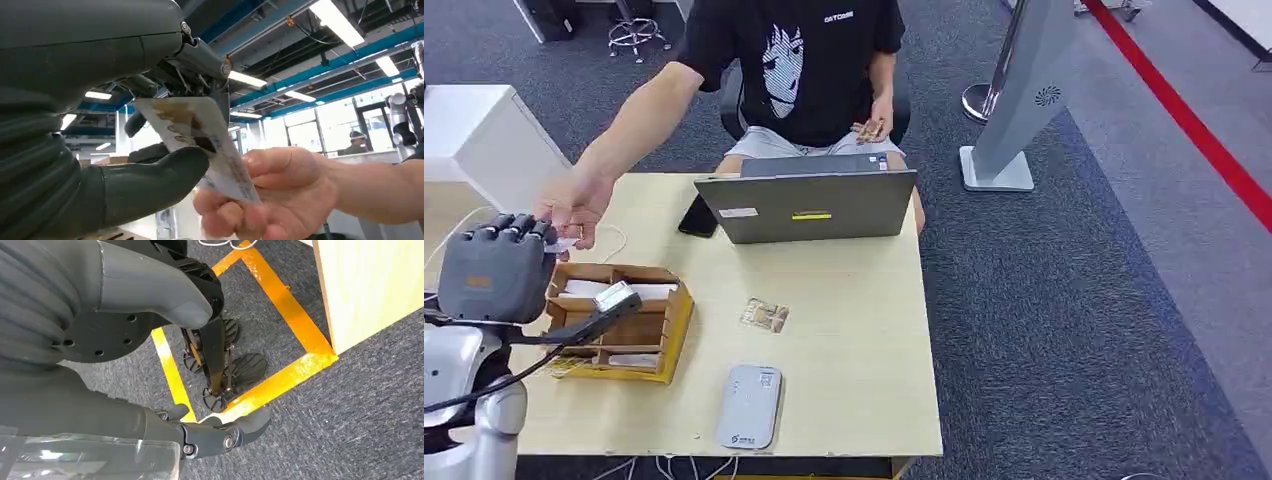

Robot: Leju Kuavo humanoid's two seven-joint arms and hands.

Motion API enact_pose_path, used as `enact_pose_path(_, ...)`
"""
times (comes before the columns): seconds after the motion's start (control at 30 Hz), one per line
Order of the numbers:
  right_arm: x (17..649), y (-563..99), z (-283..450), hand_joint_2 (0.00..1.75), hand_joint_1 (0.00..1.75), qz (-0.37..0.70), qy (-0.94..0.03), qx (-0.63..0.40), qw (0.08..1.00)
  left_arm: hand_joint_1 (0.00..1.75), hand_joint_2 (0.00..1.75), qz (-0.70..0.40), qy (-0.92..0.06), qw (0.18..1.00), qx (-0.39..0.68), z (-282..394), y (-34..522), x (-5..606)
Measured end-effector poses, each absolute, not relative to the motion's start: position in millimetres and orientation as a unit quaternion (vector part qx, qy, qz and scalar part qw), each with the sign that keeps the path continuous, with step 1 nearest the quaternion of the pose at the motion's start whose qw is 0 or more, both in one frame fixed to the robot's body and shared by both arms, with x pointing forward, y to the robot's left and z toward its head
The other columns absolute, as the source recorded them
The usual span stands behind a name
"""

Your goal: Pass the card to the sensor for recognition and then transmit it.

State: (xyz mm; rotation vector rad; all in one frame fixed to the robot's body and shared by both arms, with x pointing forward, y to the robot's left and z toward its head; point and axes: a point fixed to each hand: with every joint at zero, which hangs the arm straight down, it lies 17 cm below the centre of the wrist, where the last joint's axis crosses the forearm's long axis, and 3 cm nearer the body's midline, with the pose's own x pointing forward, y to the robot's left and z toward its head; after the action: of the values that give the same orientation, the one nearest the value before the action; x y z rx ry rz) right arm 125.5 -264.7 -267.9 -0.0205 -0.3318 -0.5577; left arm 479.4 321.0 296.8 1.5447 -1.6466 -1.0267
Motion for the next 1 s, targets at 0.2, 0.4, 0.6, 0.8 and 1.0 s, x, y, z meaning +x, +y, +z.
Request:
enact_pose_path(0.2, 125, -265, -268, 1.75, 0.0, -0.275, -0.163, -0.011, 0.948, 1.75, 1.75, -0.429, -0.652, 0.304, 0.546, 275, 275, 461)
enact_pose_path(0.4, 124, -268, -268, 1.75, 0.0, -0.271, -0.163, -0.018, 0.949, 1.75, 1.75, -0.512, -0.673, 0.265, 0.463, 227, 201, 438)
enact_pose_path(0.6, 124, -268, -268, 1.75, 0.0, -0.266, -0.165, -0.018, 0.95, 1.75, 1.75, -0.573, -0.662, 0.262, 0.406, 174, 169, 427)
enact_pose_path(0.8, 125, -267, -268, 1.75, 0.0, -0.256, -0.166, -0.017, 0.952, 1.75, 1.75, -0.613, -0.644, 0.272, 0.37, 130, 153, 421)
enact_pose_path(1.0, 124, -266, -268, 1.75, 0.0, -0.247, -0.166, -0.016, 0.955, 1.75, 1.75, -0.643, -0.629, 0.271, 0.343, 97, 137, 412)
